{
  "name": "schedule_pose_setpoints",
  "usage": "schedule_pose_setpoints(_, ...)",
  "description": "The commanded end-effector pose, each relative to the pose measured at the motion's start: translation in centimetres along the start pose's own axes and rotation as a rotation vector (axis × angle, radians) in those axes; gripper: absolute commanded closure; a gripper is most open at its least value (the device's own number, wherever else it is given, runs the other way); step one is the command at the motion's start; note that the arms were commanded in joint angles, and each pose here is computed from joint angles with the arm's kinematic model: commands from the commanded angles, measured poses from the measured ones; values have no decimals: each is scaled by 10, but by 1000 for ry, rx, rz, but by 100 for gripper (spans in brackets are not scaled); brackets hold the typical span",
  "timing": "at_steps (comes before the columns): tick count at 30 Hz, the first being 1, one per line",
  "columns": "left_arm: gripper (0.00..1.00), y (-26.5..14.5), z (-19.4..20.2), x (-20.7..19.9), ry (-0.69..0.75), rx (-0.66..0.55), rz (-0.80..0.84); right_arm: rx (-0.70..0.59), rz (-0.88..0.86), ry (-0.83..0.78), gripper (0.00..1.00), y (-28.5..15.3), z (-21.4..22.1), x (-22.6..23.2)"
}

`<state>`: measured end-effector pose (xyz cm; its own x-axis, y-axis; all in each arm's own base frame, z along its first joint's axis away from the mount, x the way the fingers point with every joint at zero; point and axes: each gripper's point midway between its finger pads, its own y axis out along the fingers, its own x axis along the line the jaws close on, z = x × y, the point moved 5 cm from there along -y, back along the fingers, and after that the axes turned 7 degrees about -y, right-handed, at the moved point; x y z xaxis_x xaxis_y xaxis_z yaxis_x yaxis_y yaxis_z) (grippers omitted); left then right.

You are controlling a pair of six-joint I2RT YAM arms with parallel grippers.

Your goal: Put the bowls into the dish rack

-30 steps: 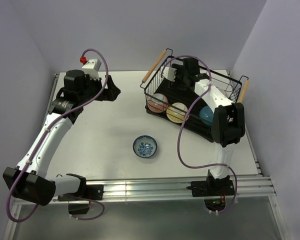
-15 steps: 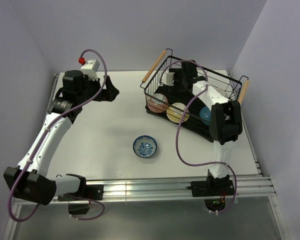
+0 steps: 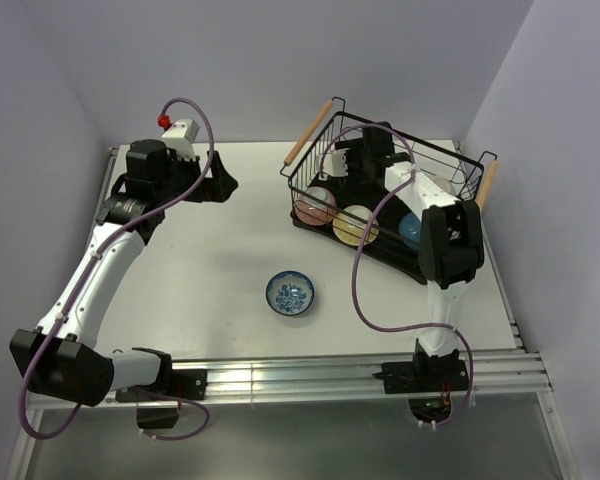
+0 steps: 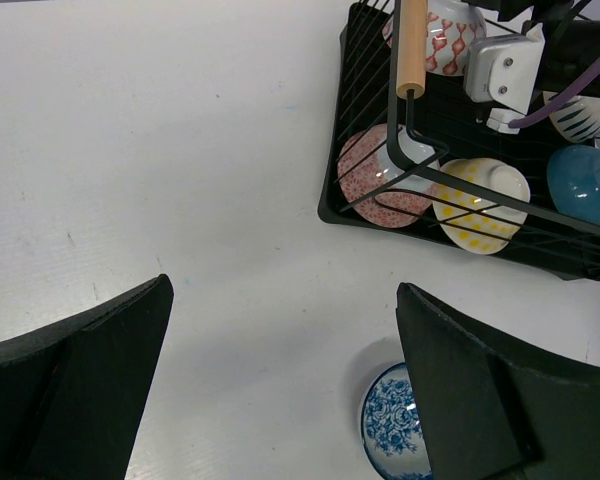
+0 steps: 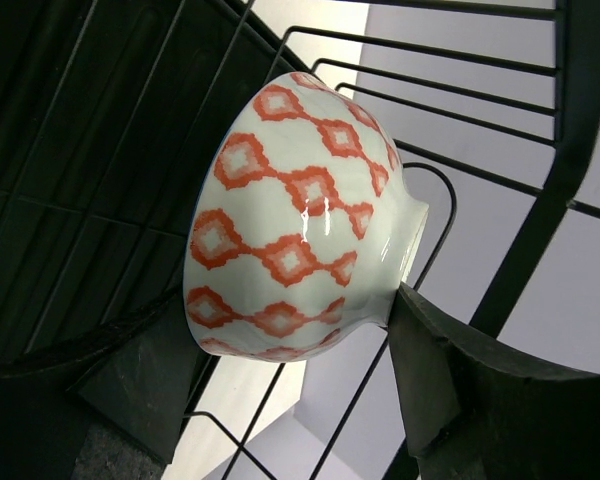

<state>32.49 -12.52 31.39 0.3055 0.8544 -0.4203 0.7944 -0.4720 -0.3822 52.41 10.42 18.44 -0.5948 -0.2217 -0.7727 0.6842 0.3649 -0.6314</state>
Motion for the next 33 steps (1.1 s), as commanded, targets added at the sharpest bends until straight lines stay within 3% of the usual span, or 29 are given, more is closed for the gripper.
schedule_pose_setpoints(1,0,-1,-11,-5,6,-28,31,2,62,-66,100,-5,-3,-26)
schedule_pose_setpoints(11,1,4,-10,-5,2,-13,32,-40,19,-79,100,1,-8,-27)
schedule_pose_setpoints(19,0,4,-10,-3,4,-12,32,27,1,-32,100,13,3,-27)
schedule_pose_setpoints(25,1,2,-16,-1,25,-23,18,44,-12,23,91,19,2,-26)
schedule_pose_setpoints(33,0,3,-18,-2,22,-19,25,10,-54,-26,80,14,-8,-15)
